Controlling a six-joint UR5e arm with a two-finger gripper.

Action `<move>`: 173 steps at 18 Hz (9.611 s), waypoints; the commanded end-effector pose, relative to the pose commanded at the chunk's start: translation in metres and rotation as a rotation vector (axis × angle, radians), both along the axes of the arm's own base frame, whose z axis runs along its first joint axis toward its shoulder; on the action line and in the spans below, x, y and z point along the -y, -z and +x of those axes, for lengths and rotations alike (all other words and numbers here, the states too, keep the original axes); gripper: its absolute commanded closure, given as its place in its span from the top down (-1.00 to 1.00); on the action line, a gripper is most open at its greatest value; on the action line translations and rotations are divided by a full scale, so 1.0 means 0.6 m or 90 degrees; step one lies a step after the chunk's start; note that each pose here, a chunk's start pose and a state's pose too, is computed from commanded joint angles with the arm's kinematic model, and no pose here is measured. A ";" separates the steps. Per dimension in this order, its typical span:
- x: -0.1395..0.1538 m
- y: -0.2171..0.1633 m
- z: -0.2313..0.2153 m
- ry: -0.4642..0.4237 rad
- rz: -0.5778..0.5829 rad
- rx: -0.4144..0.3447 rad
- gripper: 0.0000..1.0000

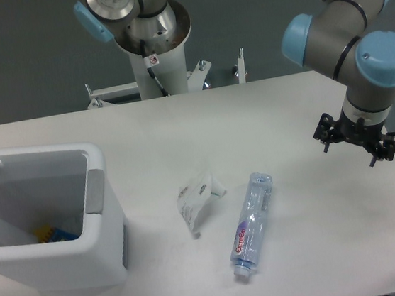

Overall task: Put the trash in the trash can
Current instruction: 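Move the open right gripper over the crumpled white paper, then lower the right gripper and grasp the crumpled white paper, then lift the paper and carry it over the white trash bin, then open the right gripper to drop the paper into the bin, then move the open right gripper back over the clear plastic bottle, then rotate the right gripper along the bottle and lower to grasp it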

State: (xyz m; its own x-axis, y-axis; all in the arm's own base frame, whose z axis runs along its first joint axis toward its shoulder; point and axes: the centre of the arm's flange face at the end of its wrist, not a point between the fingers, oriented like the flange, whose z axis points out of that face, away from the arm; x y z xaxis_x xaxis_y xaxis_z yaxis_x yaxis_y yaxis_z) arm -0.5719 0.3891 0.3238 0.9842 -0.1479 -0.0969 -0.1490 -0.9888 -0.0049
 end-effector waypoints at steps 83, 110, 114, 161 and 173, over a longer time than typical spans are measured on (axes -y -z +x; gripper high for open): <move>-0.199 -0.225 0.340 -0.222 0.341 0.058 -1.00; -0.243 -0.358 0.688 0.002 0.419 0.082 0.76; -0.244 -0.358 0.688 0.002 0.419 0.083 0.90; -0.286 0.085 0.108 -0.202 0.096 0.091 0.99; -0.338 0.144 0.169 -0.173 0.015 0.110 0.98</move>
